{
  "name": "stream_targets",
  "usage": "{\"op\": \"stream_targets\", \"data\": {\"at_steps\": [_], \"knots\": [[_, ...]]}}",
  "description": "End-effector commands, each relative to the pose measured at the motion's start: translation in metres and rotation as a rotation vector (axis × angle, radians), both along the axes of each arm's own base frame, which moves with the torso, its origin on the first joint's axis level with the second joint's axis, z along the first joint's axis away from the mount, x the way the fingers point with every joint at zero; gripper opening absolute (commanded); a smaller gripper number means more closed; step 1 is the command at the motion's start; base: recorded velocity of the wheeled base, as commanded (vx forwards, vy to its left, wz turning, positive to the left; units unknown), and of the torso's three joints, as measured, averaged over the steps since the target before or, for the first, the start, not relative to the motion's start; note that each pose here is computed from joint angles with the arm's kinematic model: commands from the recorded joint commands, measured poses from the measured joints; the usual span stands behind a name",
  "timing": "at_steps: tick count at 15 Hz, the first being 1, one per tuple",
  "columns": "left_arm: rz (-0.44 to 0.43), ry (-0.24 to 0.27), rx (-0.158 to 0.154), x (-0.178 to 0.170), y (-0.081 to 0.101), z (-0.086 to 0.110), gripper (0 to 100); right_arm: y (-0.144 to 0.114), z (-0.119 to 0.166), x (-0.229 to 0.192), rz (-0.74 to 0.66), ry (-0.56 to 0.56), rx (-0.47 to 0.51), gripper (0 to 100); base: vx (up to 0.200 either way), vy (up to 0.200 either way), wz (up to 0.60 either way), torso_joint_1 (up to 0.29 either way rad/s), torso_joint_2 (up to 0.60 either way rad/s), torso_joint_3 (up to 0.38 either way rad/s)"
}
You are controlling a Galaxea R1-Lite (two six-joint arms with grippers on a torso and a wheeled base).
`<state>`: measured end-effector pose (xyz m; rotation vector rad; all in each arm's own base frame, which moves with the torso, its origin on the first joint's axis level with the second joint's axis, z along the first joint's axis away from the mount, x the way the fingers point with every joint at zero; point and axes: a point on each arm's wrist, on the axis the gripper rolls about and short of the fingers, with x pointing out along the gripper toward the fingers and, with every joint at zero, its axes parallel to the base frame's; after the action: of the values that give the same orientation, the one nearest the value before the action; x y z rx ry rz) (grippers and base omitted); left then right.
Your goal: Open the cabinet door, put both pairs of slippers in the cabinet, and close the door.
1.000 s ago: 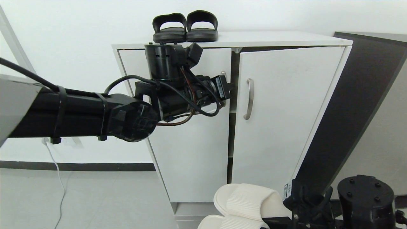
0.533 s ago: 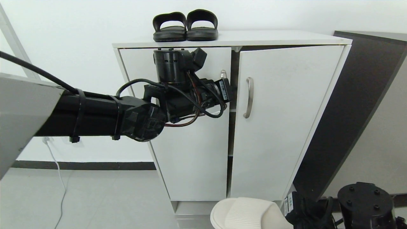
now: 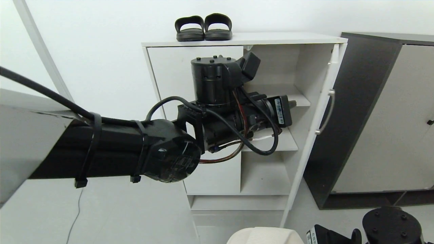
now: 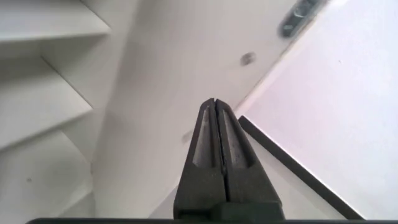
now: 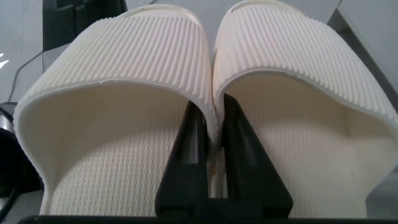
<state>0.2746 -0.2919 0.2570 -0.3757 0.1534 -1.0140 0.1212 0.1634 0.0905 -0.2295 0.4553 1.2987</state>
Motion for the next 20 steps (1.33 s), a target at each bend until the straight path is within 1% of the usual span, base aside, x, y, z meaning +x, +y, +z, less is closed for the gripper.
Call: {"op": "stream_targets", "data": {"at_steps": [1,2,4,5,7,8,9,10,11,12,14,15,16,17,18,19,20], "knots": [[-0.008,-0.004,-0.007,-0.005,0.0,0.004,0,0.0,0.0,0.0,0.001,-0.001,0.0,0,0.0,0.0,0.0,0.0,0.0,0.0],[0.01,-0.007,-0.009,-0.001,0.005,0.004,0,0.0,0.001,0.0,0.0,-0.005,0.005,0,0.0,0.0,0.0,0.0,0.0,0.0],[0.075,-0.025,-0.022,0.011,0.028,0.006,0,0.003,0.002,0.007,-0.028,-0.018,0.022,0,0.0,0.0,0.0,0.0,0.0,0.0],[0.118,-0.025,-0.016,0.008,0.047,0.011,0,0.002,0.003,0.02,-0.084,-0.028,0.031,0,0.0,0.0,0.0,0.0,0.0,0.0],[0.169,-0.006,0.008,-0.024,0.093,0.029,0,-0.003,0.005,0.05,-0.253,-0.043,0.037,0,0.0,0.0,0.0,0.0,0.0,0.0],[0.187,-0.003,0.018,-0.038,0.11,0.036,0,-0.003,0.007,0.057,-0.335,-0.044,0.04,0,0.0,0.0,0.0,0.0,0.0,0.0],[0.251,-0.022,0.063,-0.065,0.144,0.042,0,0.004,0.019,0.07,-0.524,-0.077,0.069,0,0.0,0.0,0.0,0.0,0.0,0.0],[0.328,-0.047,0.114,-0.084,0.164,0.041,0,0.01,0.024,0.082,-0.635,-0.102,0.081,0,0.0,0.0,0.0,0.0,0.0,0.0],[0.41,-0.069,0.163,-0.098,0.179,0.037,0,0.016,0.026,0.091,-0.702,-0.124,0.086,0,0.0,0.0,0.0,0.0,0.0,0.0],[0.517,-0.098,0.184,-0.118,0.197,0.034,0,0.023,0.023,0.105,-0.799,-0.148,0.076,0,0.0,0.0,0.0,0.0,0.0,0.0],[0.681,-0.112,0.179,-0.146,0.221,0.028,0,0.033,0.019,0.124,-0.954,-0.2,0.054,0,0.0,0.0,0.0,0.0,0.0,0.0],[0.784,-0.11,0.206,-0.155,0.235,0.021,0,0.038,0.018,0.132,-1.007,-0.219,0.055,0,0.0,0.0,0.0,0.0,0.0,0.0],[0.857,-0.1,0.22,-0.162,0.247,0.019,0,0.039,0.018,0.138,-1.049,-0.225,0.062,0,0.0,0.0,0.0,0.0,0.0,0.0],[0.911,-0.086,0.237,-0.169,0.254,0.013,0,0.04,0.019,0.141,-1.074,-0.22,0.08,0,0.0,0.0,0.0,0.0,0.0,0.0],[1.022,-0.084,0.246,-0.178,0.263,0.009,0,0.041,0.019,0.145,-1.088,-0.22,0.086,0,0.0,0.0,0.0,0.0,0.0,0.0],[1.129,-0.087,0.268,-0.188,0.273,0.003,0,0.04,0.017,0.147,-1.1,-0.22,0.079,0,0.0,0.0,0.0,0.0,0.0,0.0],[1.181,-0.075,0.298,-0.196,0.28,-0.009,0,0.039,0.016,0.148,-1.103,-0.219,0.075,0,0.0,0.0,0.0,0.0,0.0,0.0]]}}
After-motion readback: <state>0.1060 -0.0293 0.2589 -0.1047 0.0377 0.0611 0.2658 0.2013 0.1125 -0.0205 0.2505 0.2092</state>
